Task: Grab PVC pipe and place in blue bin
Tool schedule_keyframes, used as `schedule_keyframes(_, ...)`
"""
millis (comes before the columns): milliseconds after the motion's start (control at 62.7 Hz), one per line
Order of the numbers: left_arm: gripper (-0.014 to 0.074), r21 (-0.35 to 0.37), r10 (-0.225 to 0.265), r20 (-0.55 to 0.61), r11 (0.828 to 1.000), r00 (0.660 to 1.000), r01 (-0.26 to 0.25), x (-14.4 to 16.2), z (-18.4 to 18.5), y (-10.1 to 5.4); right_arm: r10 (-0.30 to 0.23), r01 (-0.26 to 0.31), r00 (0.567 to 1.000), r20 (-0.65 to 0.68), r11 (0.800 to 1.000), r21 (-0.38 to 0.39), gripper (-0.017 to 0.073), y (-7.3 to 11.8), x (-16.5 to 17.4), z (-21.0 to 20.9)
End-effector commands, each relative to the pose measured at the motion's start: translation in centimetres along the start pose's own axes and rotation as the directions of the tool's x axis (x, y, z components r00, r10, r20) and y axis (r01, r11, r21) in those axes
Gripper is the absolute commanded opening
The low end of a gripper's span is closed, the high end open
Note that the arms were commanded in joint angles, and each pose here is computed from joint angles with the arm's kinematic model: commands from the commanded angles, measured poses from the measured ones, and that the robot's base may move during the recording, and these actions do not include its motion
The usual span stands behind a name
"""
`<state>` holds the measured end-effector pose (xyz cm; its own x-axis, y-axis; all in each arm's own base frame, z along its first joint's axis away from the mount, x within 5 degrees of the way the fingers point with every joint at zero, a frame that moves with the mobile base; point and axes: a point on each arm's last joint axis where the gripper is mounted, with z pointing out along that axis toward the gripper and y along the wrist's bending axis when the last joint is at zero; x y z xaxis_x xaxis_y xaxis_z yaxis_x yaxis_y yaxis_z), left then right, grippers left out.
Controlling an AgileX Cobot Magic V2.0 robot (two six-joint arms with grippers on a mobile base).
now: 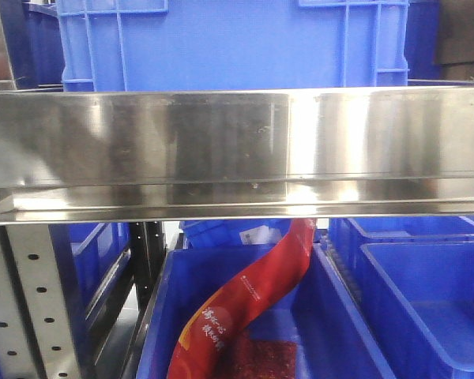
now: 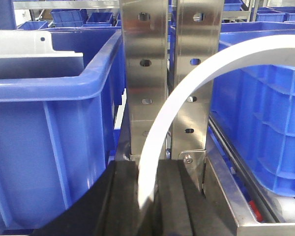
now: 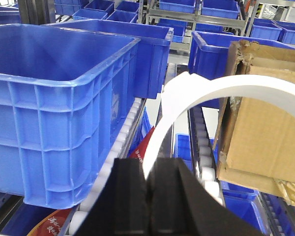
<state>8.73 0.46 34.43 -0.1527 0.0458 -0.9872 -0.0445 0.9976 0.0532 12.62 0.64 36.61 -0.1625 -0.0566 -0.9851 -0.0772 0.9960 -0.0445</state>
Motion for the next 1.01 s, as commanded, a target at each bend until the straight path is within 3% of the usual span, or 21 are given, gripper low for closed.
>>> schedule_keyframes(0,-0.0111,0.003,-0.007,0.043,1.000,0.999,0.007,-0.39,-0.14,-0.02,-0.008,0.008,0.999,0.031,1.000,0.015,-0.0154,-0.13,-0.23,-0.11)
schedule_keyframes(989,-0.0111,0.007,-0.017,0.044,1.000,0.999,0.016,-0.44,-0.21,-0.05,-0.007,0.006,0.998,0.056,1.000,0.020,-0.0154,-0.18,-0.46,-0.12)
